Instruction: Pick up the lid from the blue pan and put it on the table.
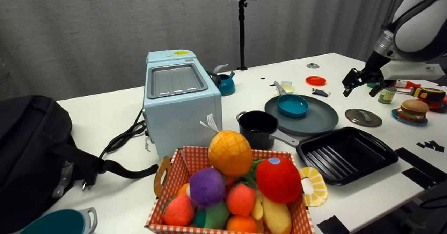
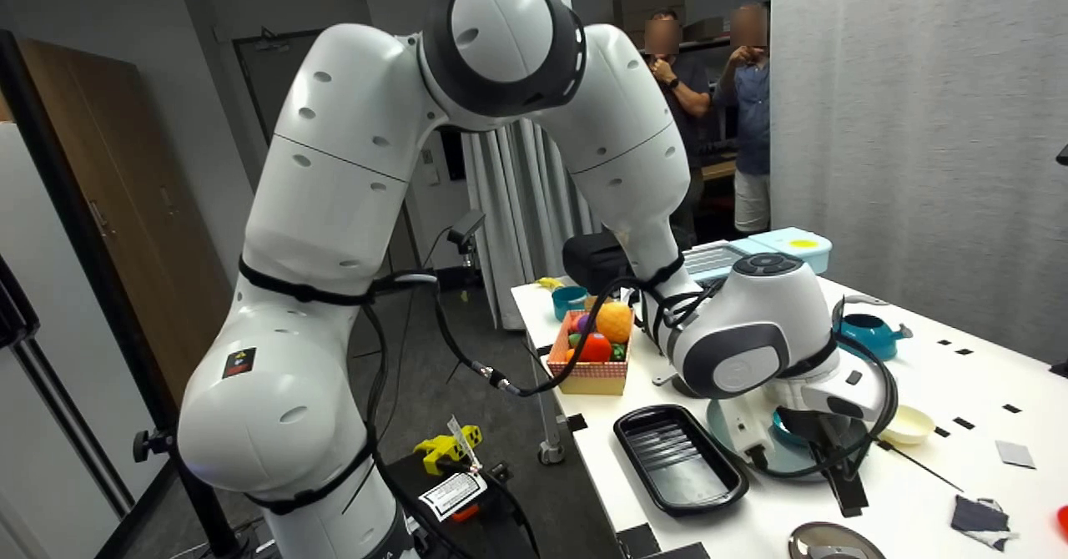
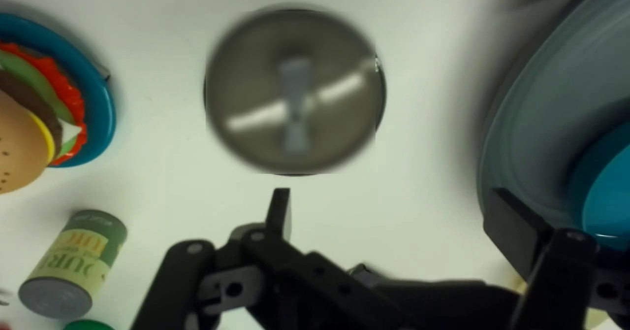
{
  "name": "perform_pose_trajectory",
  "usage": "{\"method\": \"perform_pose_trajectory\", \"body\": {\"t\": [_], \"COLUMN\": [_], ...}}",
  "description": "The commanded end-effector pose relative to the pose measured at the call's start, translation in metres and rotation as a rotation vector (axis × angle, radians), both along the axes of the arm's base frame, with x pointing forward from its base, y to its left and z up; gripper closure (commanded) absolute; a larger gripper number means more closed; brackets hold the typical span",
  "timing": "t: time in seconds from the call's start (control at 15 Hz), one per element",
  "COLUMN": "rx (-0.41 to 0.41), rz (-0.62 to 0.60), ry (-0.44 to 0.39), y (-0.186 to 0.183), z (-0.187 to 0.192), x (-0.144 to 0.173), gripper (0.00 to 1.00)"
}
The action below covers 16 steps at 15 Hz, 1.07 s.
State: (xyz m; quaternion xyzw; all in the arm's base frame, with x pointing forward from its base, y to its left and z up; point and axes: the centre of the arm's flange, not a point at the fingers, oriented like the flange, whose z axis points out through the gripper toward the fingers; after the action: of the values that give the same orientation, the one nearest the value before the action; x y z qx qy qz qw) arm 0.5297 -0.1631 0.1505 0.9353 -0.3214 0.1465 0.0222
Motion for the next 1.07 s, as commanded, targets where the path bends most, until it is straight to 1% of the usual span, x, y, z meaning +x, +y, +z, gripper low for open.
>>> {"method": "perform_pose_trajectory", "body": {"t": [0.0,0.27,0.47,0.73,1.0], "rx": [-0.009,-0.002,0.004,0.004,0.003], "rz": [0.091,0.165,0.203,0.232,0.26], "ry": [-0.064,-0.11,-0.135,-0.16,-0.182], "y": [0.038,0.079,0.101,0.114,0.12], "z": [0.025,0.048,0.066,0.096,0.124], "x": [0.002,0.015,0.019,0.014,0.002], "gripper": [0.0,0.0,0.0,0.0,0.0]}}
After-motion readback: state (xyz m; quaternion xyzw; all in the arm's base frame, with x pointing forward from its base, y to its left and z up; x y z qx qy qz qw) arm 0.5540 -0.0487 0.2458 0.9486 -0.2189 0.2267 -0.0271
